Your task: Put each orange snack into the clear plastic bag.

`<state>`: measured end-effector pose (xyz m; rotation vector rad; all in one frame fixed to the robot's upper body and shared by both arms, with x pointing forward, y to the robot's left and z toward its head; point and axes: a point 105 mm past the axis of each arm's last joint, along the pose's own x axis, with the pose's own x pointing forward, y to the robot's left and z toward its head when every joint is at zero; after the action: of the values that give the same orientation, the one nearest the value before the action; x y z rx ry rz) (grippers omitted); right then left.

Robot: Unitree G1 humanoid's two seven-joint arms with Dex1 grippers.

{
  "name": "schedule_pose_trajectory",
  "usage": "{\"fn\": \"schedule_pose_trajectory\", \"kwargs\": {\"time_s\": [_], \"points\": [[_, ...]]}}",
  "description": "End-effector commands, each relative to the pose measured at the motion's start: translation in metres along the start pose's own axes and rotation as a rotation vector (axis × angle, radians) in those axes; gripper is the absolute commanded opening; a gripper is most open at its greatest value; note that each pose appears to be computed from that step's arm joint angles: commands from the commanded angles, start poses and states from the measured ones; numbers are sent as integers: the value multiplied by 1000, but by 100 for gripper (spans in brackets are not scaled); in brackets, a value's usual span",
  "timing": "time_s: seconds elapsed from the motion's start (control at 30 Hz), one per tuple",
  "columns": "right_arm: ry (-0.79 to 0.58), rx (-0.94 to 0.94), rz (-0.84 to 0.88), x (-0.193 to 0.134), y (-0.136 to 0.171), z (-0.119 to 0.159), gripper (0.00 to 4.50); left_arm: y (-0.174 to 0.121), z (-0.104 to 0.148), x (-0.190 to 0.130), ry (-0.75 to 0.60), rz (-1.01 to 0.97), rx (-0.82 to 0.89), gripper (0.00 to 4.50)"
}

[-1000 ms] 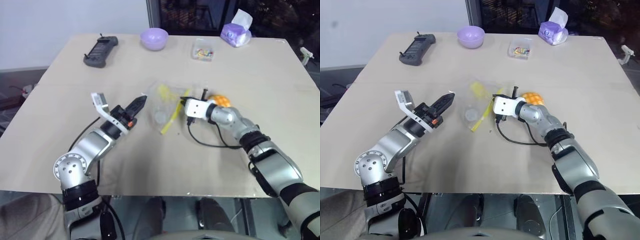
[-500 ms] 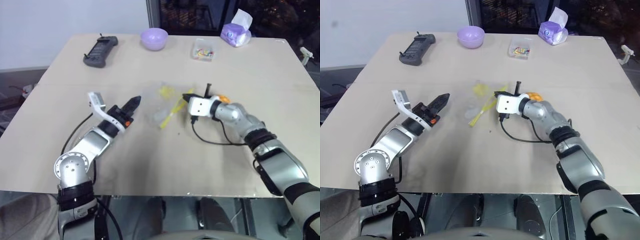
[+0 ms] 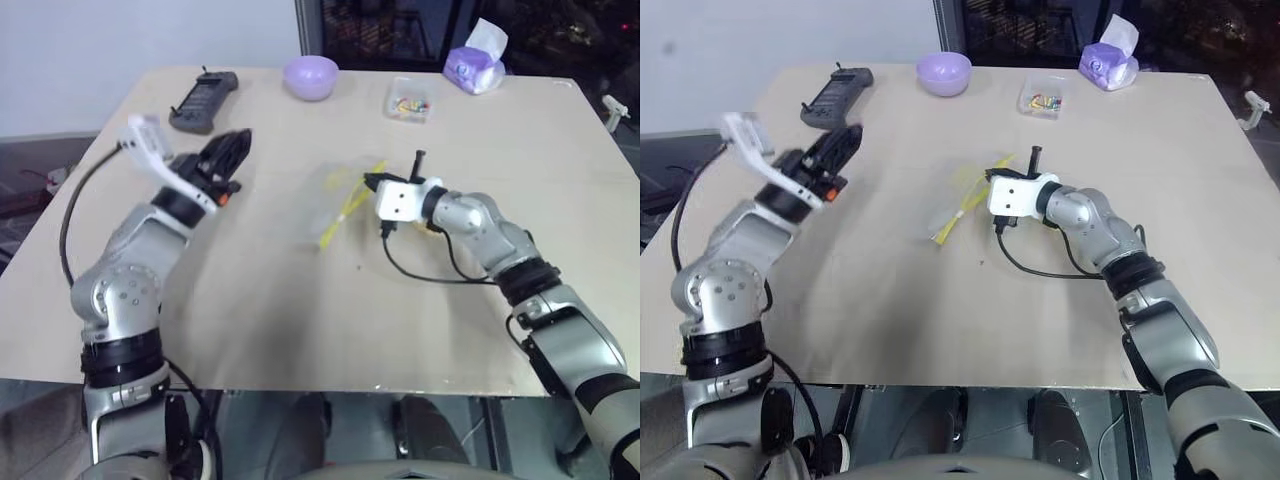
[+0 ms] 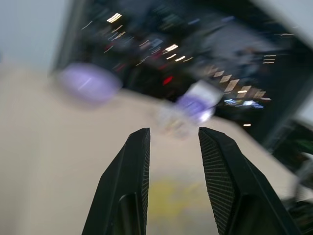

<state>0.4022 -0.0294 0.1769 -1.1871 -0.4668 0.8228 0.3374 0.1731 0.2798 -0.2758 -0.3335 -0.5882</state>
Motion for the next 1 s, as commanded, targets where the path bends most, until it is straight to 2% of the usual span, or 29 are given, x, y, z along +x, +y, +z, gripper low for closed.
{"fn": "schedule_pose_trajectory", "kwargs": {"time_s": [0.03, 0.17, 0.27, 0.37, 0.53, 0.63, 0.77, 0.97, 1.0], "points": [[1, -15, -1, 3, -3, 4, 0, -21, 1, 3, 36, -89, 136, 167], [25, -24, 21, 10, 1, 2, 0, -48, -50, -13, 319, -261, 185, 167], [35, -31, 27, 17, 0, 3, 0, -64, -103, -52, 617, -371, 211, 167], [37, -32, 32, 20, 1, 4, 0, -61, -120, -69, 714, -365, 239, 167], [36, -21, 39, 22, 4, 4, 0, -30, -126, -63, 692, -210, 518, 167], [31, 1, 33, 24, 4, 6, 0, -38, -125, -52, 575, -218, 634, 167], [22, 14, 37, 25, 5, 10, 0, -44, -133, -56, 530, -212, 673, 167], [20, 19, 51, 25, 8, 10, 0, -47, -126, -56, 432, -177, 731, 167], [19, 19, 52, 24, 8, 10, 0, -49, -126, -56, 421, -171, 721, 208]]}}
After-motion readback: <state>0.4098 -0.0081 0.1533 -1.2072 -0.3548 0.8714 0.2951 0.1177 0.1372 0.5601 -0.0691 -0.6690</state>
